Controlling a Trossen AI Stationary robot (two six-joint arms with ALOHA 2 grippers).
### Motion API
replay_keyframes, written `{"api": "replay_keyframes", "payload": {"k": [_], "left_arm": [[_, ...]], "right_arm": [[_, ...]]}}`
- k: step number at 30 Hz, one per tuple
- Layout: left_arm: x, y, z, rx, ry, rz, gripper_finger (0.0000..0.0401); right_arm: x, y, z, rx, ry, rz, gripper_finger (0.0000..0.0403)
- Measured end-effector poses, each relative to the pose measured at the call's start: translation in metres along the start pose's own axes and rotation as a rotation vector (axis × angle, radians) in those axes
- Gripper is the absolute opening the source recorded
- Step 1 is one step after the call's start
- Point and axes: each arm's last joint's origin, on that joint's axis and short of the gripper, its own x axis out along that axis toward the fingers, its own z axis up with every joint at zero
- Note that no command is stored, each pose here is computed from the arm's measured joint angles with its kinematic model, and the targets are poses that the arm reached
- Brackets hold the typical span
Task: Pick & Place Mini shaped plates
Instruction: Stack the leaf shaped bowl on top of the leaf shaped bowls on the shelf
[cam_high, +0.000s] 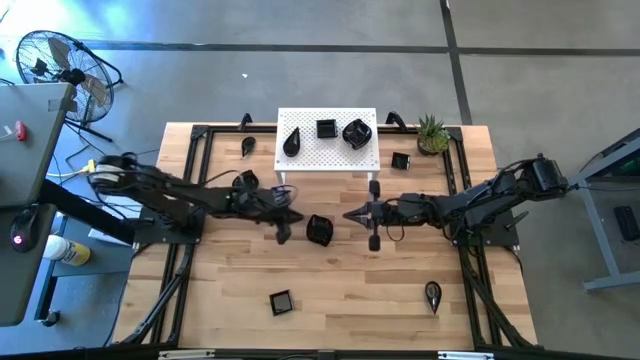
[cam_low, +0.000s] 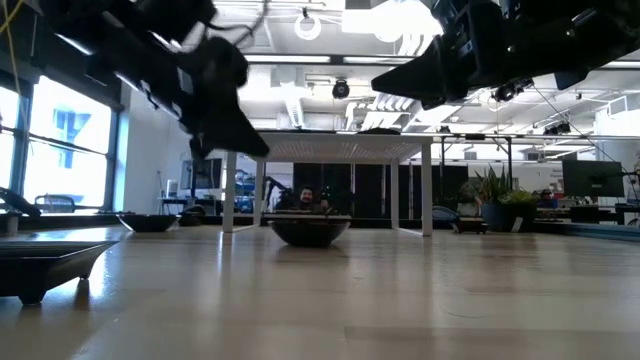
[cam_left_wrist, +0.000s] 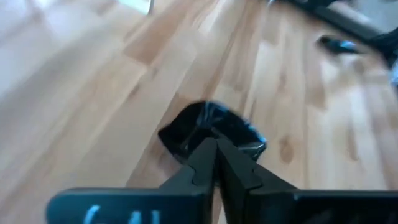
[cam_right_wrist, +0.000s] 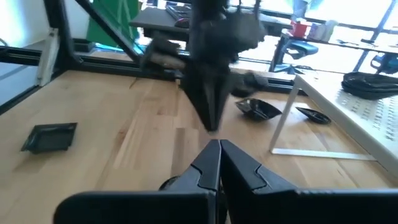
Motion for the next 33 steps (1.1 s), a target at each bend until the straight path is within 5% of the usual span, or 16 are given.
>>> {"api": "replay_keyframes", "payload": {"k": [14,27,33], "left_arm": [[-0.058,0.026,-0.039,0.164,-0.313,-0.138,0.0001],[-0.062,0.038,-0.063,0.280,-0.337,-0.104,0.0001],[-0.062,0.039,-0.063,0.284,-0.337,-0.088,0.0001]], "right_arm": [[0.006,-0.001,0.005,0.018,0.080,-0.068,0.0002],[0.042,0.016,0.025,-0.006,0.523,-0.043,0.0067],[0.077,0.035,0.012,-0.167,0.701,0.104,0.0096]]}}
